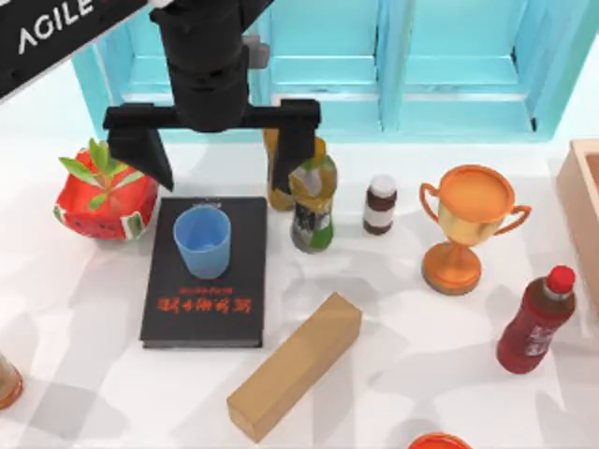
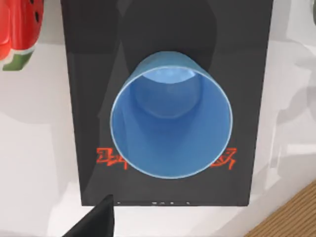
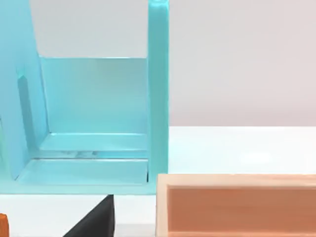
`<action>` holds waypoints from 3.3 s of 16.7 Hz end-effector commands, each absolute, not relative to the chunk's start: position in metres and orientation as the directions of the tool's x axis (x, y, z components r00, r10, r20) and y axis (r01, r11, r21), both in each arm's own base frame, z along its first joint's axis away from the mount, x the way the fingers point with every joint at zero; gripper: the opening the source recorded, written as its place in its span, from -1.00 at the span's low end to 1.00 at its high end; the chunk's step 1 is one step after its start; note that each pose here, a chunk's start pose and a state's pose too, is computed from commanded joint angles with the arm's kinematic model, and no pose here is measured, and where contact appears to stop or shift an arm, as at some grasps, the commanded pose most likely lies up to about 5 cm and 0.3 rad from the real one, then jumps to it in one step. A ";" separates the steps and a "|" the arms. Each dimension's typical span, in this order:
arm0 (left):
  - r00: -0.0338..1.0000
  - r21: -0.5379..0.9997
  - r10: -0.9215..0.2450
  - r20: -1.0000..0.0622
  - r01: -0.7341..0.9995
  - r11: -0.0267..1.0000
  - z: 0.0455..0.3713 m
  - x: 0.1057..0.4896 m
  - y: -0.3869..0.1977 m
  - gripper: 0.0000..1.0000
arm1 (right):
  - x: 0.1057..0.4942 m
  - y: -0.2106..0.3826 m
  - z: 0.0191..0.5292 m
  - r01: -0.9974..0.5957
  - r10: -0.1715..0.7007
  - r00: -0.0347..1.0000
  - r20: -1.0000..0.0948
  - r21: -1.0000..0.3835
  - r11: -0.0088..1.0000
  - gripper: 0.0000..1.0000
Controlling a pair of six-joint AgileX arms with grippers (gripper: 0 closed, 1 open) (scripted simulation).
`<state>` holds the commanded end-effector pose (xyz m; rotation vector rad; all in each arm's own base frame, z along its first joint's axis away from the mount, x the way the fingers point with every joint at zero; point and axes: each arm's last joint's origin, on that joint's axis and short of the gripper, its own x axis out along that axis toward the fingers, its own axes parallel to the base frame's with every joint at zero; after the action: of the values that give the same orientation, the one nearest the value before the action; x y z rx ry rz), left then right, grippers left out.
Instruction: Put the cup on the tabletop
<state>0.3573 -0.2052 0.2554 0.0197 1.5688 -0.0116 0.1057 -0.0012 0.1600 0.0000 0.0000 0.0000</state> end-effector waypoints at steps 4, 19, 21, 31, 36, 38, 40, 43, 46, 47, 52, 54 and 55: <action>0.002 0.004 0.004 -1.000 0.016 1.000 0.255 0.358 -0.203 1.00 | 0.106 -0.001 0.160 0.000 0.000 1.000 0.000 0.000 1.000 1.00; 0.000 0.007 0.007 -1.000 0.020 1.000 0.156 0.357 -0.204 1.00 | 0.106 -0.001 0.160 0.000 0.000 1.000 0.000 0.000 1.000 1.00; 0.002 0.005 0.005 -1.000 0.020 1.000 0.155 0.358 -0.205 1.00 | 0.106 -0.001 0.160 0.000 0.000 1.000 0.000 0.000 1.000 1.00; 0.002 0.005 0.005 -1.000 0.020 1.000 0.155 0.358 -0.205 -0.21 | 0.106 -0.001 0.160 0.000 0.000 1.000 0.000 0.000 1.000 1.00; 0.002 0.005 0.005 -1.000 0.020 1.000 0.155 0.358 -0.205 -0.96 | 0.106 -0.001 0.160 0.000 0.000 1.000 0.000 0.000 1.000 1.00; 0.002 0.005 0.005 -1.000 0.020 1.000 0.155 0.358 -0.205 -1.00 | 0.106 -0.001 0.160 0.000 0.000 1.000 0.000 0.000 1.000 1.00; 0.002 0.005 0.005 -1.000 0.020 1.000 0.155 0.358 -0.205 -1.00 | 0.106 -0.001 0.160 0.000 0.000 1.000 0.000 0.000 1.000 1.00; 0.002 0.005 0.005 -1.000 0.020 1.000 0.155 0.358 -0.205 -1.00 | 0.106 -0.001 0.160 0.000 0.000 1.000 0.000 0.000 1.000 1.00; 0.000 0.005 0.005 -1.000 0.022 1.000 0.156 0.357 -0.205 -1.00 | 0.106 -0.001 0.160 0.000 0.000 1.000 0.000 0.000 1.000 1.00; -0.010 0.005 0.005 -1.000 0.022 1.000 0.157 0.356 -0.204 -1.00 | 0.106 -0.001 0.160 0.000 0.000 1.000 0.000 0.000 1.000 1.00; -0.054 -0.028 -0.028 -0.998 0.002 1.000 0.183 0.348 -0.198 -1.00 | 0.106 -0.001 0.160 0.000 0.000 1.000 0.000 0.000 1.000 1.00; -0.019 -0.052 -0.052 -0.998 -0.003 0.999 0.204 0.349 -0.197 -1.00 | 0.106 -0.001 0.160 0.000 0.000 1.000 0.000 0.000 1.000 1.00; 0.002 -0.060 -0.060 -0.998 -0.003 0.998 0.213 0.349 -0.196 -1.00 | 0.106 -0.001 0.160 0.000 0.000 1.000 0.000 0.000 1.000 1.00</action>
<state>0.3494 -0.1964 0.2131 -0.0493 1.5688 -0.0444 0.1057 -0.0012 0.1600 0.0000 0.0000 0.0000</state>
